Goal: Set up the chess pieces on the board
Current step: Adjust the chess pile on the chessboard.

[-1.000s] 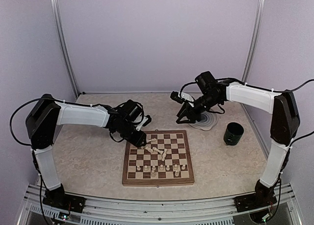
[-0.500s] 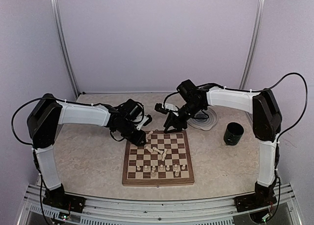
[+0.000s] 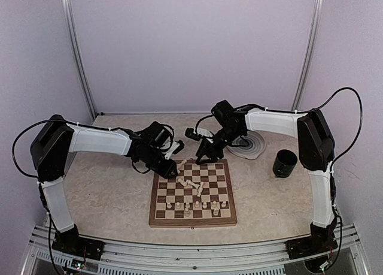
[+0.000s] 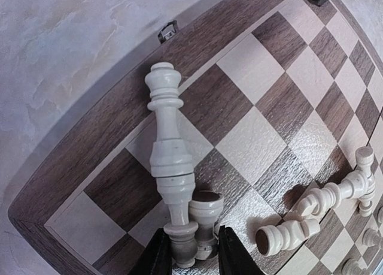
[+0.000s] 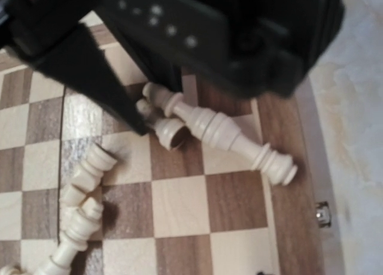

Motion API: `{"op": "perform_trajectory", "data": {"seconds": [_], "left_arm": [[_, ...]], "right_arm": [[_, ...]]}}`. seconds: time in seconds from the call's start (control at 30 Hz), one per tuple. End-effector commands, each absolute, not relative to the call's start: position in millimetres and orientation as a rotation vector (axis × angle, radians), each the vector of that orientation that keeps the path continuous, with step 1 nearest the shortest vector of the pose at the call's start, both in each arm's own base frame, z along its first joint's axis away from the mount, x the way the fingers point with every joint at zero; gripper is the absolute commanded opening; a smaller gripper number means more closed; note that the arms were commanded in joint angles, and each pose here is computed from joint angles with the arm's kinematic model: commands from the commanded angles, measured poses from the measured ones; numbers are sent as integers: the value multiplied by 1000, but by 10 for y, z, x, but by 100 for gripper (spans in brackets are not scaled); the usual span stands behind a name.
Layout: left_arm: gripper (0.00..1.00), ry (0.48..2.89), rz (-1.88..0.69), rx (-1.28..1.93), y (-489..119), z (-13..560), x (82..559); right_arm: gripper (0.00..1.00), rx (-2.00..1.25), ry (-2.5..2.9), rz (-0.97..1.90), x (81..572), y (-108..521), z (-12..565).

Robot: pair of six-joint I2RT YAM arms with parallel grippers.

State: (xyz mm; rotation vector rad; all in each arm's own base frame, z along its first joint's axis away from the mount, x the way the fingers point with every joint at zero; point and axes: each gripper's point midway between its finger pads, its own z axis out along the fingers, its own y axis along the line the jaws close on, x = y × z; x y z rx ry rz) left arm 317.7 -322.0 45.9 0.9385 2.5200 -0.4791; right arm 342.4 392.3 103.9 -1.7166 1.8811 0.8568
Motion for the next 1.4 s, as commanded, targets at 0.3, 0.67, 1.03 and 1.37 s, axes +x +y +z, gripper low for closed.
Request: {"op": "perform_trajectory", "data": {"seconds": [0.3,0.67,1.03,1.37], "left_arm": [[40,2517,-820,748,-3244,680,3293],[34,2573,-846,760,-3223,508,3233],[25,2634,-576,890,-3192,216,3074],[12,2615,-502,923,-3151,212,3117]], "right_arm": [[45,-1736,1843,864,3444,3958,998],[45,-1731,1843,866,3415,3940,992],[44,-1745,1834,848,3456,3950,954],[45,-1766,1797,850,3530,4060,949]]}}
